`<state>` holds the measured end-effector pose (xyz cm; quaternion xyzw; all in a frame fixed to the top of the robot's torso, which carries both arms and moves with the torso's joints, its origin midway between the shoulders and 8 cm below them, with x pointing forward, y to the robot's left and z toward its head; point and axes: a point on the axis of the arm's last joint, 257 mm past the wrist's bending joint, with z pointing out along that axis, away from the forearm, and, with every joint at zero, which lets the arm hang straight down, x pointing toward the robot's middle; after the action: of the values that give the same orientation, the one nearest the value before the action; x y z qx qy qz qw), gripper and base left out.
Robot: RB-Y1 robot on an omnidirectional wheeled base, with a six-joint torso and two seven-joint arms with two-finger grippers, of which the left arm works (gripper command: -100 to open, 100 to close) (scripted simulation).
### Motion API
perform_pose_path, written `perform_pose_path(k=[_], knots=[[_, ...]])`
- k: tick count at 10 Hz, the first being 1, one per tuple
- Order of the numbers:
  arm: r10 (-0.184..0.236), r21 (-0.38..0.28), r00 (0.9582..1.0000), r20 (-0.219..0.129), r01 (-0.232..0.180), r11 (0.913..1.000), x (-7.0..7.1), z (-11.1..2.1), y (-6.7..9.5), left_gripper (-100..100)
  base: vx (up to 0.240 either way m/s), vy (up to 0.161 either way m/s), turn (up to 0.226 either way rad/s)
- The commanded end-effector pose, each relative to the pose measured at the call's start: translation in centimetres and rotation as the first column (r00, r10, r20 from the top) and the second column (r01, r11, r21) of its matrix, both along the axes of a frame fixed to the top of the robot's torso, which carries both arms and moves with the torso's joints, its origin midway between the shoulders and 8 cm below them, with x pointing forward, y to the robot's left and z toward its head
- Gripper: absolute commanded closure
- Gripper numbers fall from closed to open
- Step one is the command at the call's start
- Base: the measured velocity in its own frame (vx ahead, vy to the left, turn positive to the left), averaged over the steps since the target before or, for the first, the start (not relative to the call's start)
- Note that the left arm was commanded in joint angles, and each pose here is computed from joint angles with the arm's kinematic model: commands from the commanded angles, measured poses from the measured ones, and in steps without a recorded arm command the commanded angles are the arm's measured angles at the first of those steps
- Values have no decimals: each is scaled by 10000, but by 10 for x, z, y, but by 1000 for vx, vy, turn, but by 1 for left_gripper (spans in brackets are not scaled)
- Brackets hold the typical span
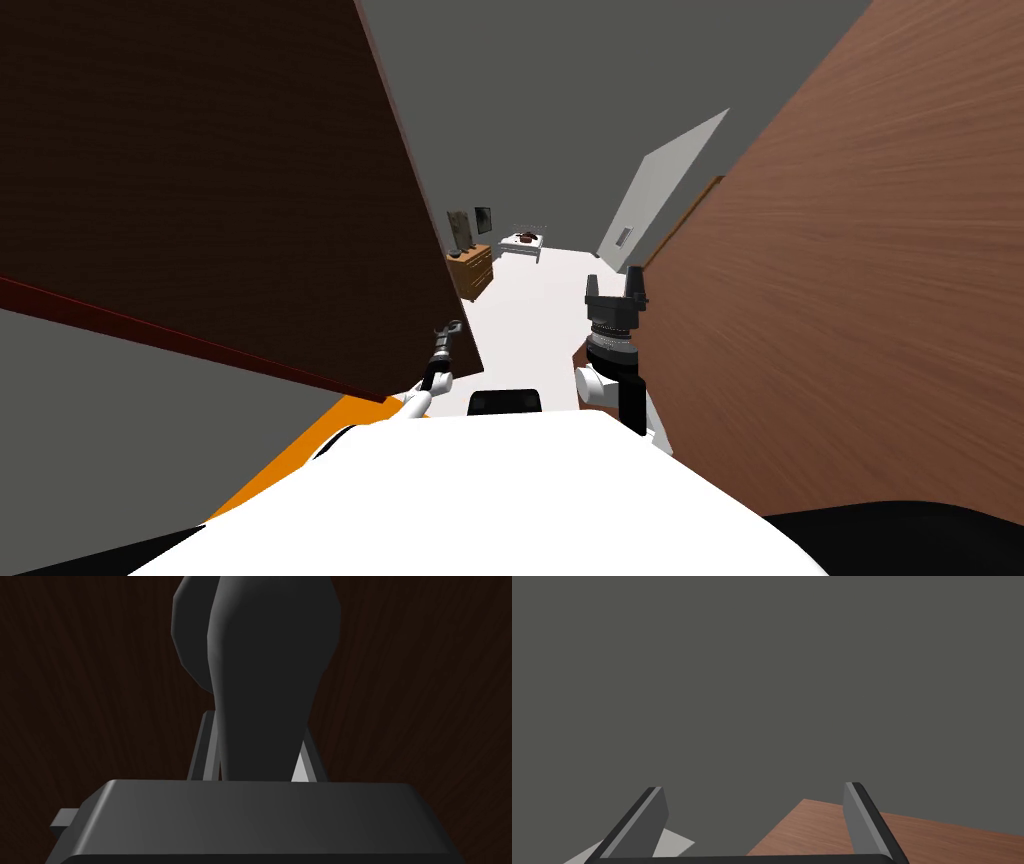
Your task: Push the door open
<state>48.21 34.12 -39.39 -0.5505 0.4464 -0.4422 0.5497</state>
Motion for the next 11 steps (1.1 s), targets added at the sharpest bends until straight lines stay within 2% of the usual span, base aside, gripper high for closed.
perform_pose_path(k=[1, 7, 8, 11], knots=[[160, -8, 9999, 1, -160, 9999, -2, 0, 7, 100, 124, -8, 45], [739, -31, 9973, 6, -739, 9973, -10, 0, 32, 100, 181, -20, 45], [739, -31, 9973, 6, -739, 9973, -10, 0, 32, 100, 125, -7, 23], [1196, -43, 9928, 10, -1196, 9928, -17, 0, 52, 100, 177, -30, 61]])
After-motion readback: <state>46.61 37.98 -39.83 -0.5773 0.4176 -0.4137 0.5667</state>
